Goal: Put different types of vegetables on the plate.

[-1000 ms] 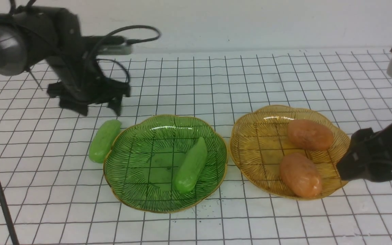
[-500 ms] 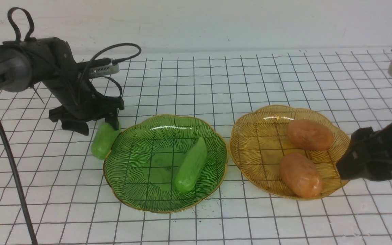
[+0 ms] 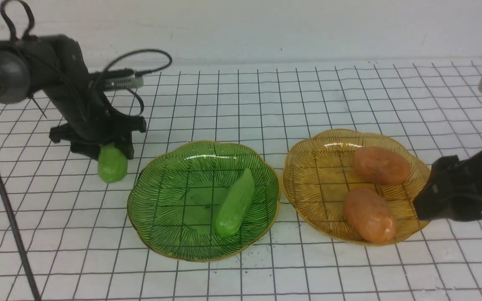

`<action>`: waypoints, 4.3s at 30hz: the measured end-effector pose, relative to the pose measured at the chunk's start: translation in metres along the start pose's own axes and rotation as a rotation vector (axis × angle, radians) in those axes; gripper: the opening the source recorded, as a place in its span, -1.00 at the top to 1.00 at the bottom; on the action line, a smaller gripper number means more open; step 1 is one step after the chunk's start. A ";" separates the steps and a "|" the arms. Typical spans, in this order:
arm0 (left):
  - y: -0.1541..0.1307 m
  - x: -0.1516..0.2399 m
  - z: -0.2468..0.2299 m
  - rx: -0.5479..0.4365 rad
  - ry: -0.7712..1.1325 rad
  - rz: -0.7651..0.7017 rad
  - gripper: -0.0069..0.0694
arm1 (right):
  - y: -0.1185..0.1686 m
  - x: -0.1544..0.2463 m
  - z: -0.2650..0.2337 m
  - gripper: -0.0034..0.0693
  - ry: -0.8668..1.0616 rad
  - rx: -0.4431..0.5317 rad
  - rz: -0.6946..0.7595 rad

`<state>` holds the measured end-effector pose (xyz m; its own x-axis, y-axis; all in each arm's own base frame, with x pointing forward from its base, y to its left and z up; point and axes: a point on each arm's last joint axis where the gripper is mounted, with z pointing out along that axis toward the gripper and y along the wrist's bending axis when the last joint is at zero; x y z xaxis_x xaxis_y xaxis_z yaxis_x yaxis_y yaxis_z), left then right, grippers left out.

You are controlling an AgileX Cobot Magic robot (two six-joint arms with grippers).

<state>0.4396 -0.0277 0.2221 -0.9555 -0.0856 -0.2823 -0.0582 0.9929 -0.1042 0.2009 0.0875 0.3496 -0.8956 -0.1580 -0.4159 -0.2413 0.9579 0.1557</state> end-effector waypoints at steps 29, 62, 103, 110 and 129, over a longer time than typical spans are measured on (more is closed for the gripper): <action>-0.133 0.060 0.008 -0.061 0.222 0.537 -0.66 | -0.028 0.144 -0.093 0.95 -0.682 0.035 -0.193; -0.138 0.042 -0.060 -0.034 0.030 0.504 0.84 | -0.046 0.173 0.049 0.95 -0.760 0.054 -0.246; -0.027 0.255 -0.223 0.101 -0.236 0.450 0.84 | -0.072 0.215 0.077 0.95 -0.913 0.268 -0.067; 0.002 0.317 -0.196 0.168 -0.368 0.358 0.84 | -0.074 0.215 0.076 0.95 -0.914 0.302 -0.040; 0.010 0.335 -0.139 0.366 -0.940 0.253 0.84 | -0.074 0.215 0.076 0.95 -0.914 0.302 -0.041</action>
<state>0.0788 -0.0348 0.2596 -0.3074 -0.0645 -0.9494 0.3539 0.9184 -0.1770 0.0544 0.0009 0.1802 -0.2204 -0.0672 -0.9731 -0.0451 0.9973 -0.0586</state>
